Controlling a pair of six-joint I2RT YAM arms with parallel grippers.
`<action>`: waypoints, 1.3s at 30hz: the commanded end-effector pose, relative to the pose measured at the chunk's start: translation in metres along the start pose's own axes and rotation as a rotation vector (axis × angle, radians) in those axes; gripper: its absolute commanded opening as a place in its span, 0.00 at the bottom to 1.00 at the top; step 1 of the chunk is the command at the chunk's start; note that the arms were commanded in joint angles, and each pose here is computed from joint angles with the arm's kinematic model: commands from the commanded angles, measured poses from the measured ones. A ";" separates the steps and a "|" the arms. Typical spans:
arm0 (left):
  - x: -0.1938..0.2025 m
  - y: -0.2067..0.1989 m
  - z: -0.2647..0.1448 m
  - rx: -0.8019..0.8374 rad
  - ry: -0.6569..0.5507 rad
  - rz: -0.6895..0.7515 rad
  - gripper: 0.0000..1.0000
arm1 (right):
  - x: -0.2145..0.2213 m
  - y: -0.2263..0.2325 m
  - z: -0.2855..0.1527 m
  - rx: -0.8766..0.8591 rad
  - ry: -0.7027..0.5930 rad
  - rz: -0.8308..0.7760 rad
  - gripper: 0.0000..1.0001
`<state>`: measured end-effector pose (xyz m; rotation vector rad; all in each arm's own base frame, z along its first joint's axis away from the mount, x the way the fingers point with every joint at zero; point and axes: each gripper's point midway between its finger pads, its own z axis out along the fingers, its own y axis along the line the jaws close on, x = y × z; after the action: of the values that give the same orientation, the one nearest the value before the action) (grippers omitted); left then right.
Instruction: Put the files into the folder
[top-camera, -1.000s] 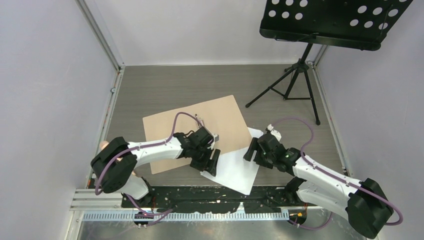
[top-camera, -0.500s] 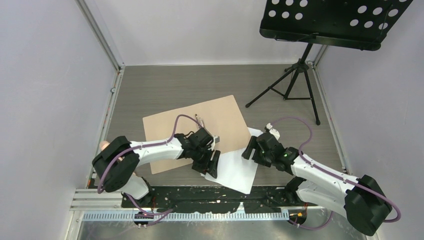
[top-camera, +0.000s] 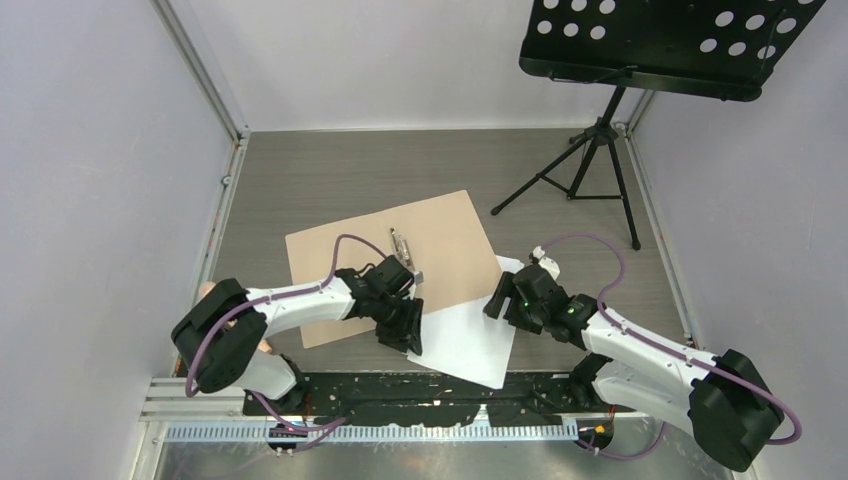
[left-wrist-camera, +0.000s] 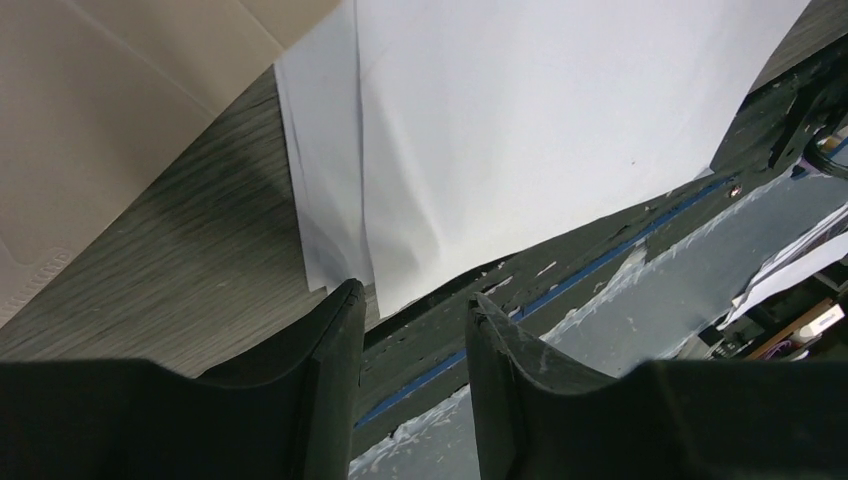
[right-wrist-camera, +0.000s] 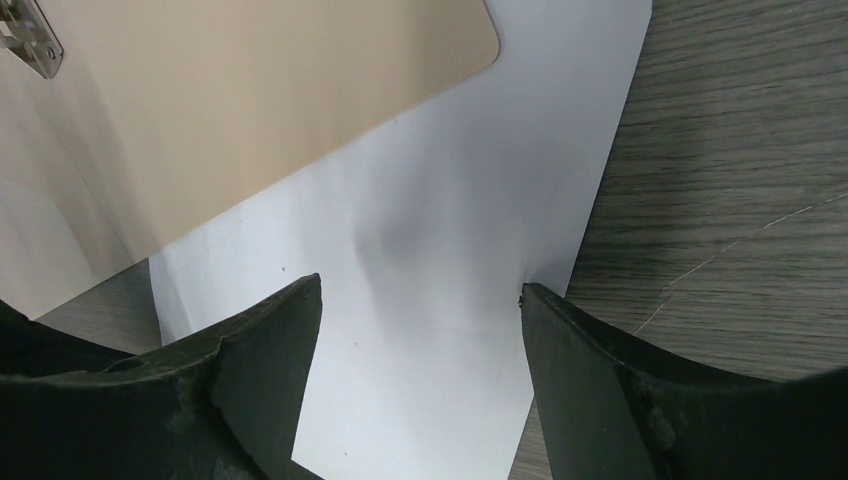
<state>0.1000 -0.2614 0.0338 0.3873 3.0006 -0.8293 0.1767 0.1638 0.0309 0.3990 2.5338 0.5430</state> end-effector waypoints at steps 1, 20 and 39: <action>-0.002 -0.010 0.001 0.061 -0.005 -0.048 0.41 | 0.007 -0.012 0.004 0.044 0.015 -0.003 0.79; 0.008 -0.001 0.007 0.067 -0.006 -0.128 0.40 | 0.009 -0.015 0.004 0.053 0.021 -0.015 0.79; -0.005 -0.032 -0.013 0.213 -0.056 -0.276 0.00 | 0.004 -0.016 -0.006 0.062 0.002 -0.021 0.78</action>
<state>0.0867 -0.2650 0.0315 -0.0516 3.0436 -1.0270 0.1760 0.1624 0.0308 0.3993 2.5344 0.5367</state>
